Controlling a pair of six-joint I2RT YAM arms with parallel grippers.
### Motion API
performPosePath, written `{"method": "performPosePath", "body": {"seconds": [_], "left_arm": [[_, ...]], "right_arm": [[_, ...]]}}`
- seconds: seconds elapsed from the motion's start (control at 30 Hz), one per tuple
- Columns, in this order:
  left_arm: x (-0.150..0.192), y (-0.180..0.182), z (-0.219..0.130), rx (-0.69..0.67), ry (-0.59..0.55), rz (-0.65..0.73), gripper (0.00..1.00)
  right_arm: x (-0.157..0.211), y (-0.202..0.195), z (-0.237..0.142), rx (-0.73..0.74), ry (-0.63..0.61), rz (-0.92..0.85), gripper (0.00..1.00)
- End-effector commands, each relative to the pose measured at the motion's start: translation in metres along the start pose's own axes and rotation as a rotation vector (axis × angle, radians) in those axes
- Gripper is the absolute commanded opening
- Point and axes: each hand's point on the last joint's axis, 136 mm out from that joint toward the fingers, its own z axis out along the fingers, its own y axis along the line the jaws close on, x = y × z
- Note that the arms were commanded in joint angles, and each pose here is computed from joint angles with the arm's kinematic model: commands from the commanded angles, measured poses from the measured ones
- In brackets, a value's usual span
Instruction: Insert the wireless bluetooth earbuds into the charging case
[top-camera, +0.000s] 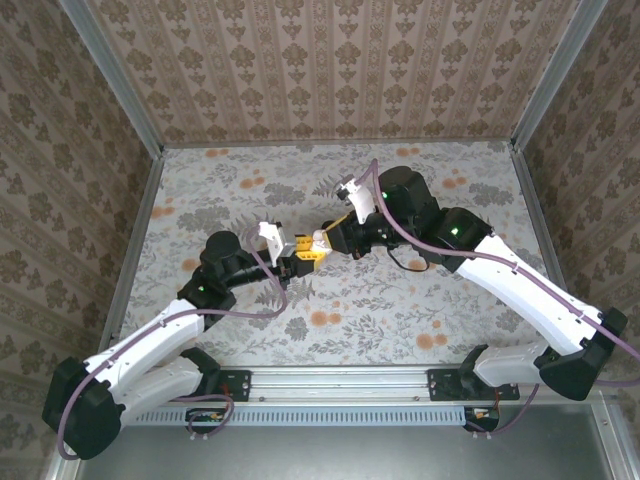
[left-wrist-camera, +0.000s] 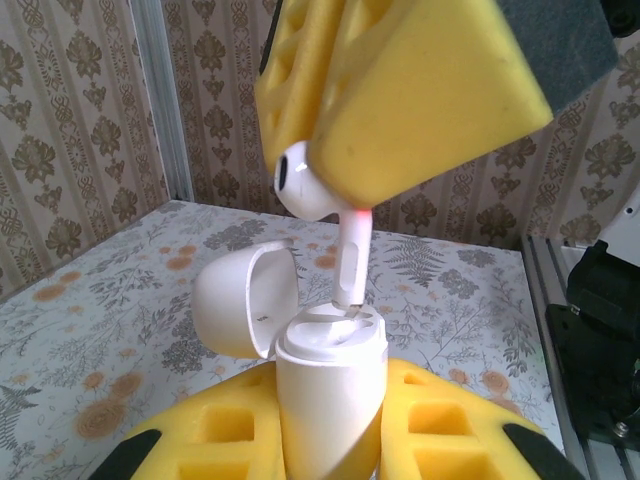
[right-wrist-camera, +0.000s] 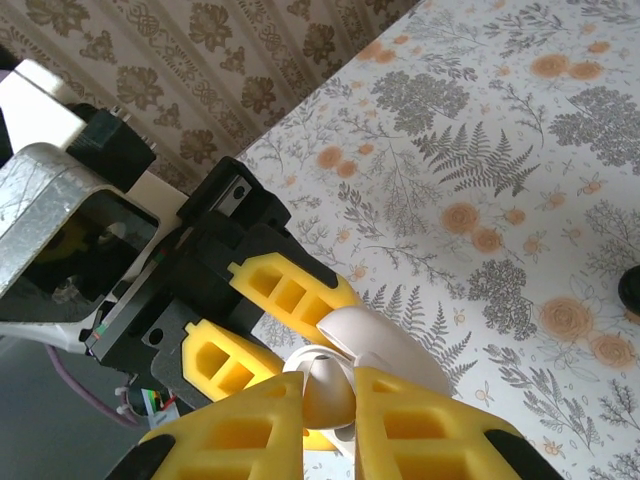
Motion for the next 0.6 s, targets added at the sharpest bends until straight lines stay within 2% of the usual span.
{"method": "performPosePath", "body": {"seconds": [0.0, 0.23, 0.57], "left_arm": [[-0.013, -0.001, 0.0, 0.016, -0.039, 0.018, 0.0], [-0.014, -0.001, 0.0, 0.018, -0.041, 0.02, 0.0], [-0.016, -0.002, 0.001, 0.027, -0.047, 0.022, 0.0]], "right_arm": [[0.006, 0.003, -0.002, -0.025, 0.011, -0.036, 0.16], [0.014, -0.002, 0.001, -0.009, 0.044, -0.057, 0.16], [0.022, 0.007, 0.008, -0.081, 0.083, -0.096, 0.16]]}}
